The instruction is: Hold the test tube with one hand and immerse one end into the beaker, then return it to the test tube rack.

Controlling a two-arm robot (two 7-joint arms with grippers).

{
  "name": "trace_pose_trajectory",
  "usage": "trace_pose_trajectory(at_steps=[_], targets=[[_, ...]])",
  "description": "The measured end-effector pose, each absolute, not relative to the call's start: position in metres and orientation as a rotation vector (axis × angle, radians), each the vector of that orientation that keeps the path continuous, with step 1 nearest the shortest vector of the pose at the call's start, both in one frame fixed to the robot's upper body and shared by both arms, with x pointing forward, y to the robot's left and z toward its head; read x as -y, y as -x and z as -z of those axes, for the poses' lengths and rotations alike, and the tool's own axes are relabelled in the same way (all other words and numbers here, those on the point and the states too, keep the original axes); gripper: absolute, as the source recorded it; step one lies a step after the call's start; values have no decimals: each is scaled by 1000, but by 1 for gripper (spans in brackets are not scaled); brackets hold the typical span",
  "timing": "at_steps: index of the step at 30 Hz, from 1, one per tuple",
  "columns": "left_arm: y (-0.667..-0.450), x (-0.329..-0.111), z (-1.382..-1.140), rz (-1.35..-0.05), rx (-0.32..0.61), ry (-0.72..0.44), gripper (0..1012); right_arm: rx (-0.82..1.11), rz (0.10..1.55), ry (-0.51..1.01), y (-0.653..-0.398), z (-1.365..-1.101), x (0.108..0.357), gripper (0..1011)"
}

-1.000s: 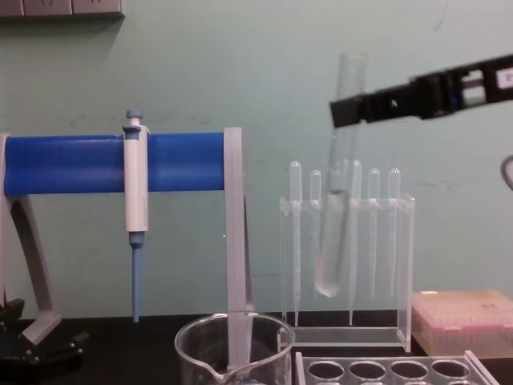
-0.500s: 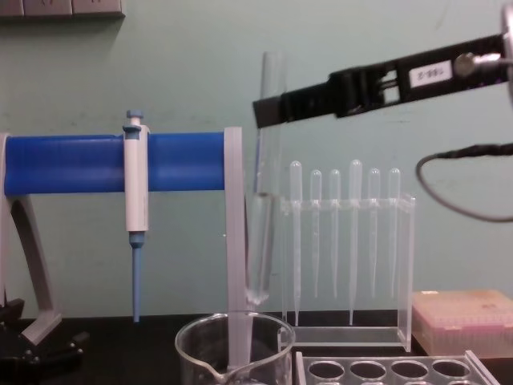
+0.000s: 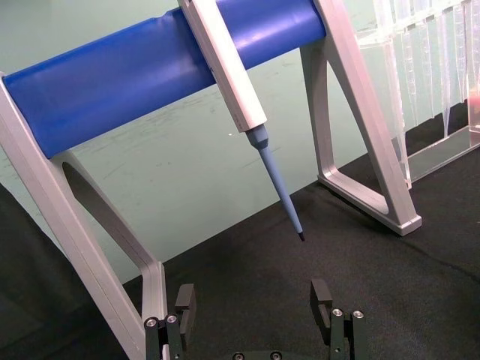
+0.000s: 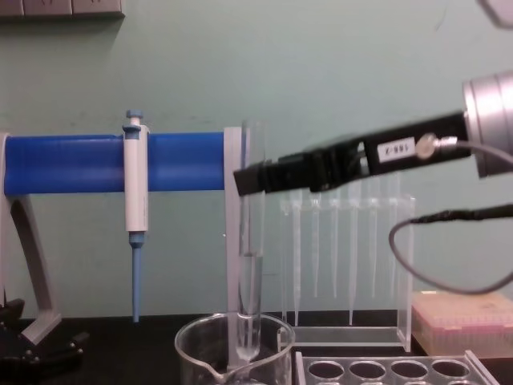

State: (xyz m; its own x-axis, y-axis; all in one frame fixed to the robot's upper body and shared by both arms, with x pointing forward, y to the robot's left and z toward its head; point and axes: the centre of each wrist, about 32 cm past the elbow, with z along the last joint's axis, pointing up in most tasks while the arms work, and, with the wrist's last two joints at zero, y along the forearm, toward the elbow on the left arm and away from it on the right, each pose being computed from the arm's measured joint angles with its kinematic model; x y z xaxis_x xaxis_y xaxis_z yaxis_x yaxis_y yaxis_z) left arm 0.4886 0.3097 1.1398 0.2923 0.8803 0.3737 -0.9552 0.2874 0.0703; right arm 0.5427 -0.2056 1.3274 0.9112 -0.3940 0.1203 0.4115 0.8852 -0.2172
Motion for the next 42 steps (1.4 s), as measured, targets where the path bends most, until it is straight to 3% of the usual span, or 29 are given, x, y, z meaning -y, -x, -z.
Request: trace_pose_trajectory(at_steps=[28,42], targets=[[-489,-310,-1140,-1248,285,-304,1000,47,435,283,-539,-1268,195,231],[-489,-310,-1140,-1248,285,-304,1000,53,444,299,-535,-1257,193,231]])
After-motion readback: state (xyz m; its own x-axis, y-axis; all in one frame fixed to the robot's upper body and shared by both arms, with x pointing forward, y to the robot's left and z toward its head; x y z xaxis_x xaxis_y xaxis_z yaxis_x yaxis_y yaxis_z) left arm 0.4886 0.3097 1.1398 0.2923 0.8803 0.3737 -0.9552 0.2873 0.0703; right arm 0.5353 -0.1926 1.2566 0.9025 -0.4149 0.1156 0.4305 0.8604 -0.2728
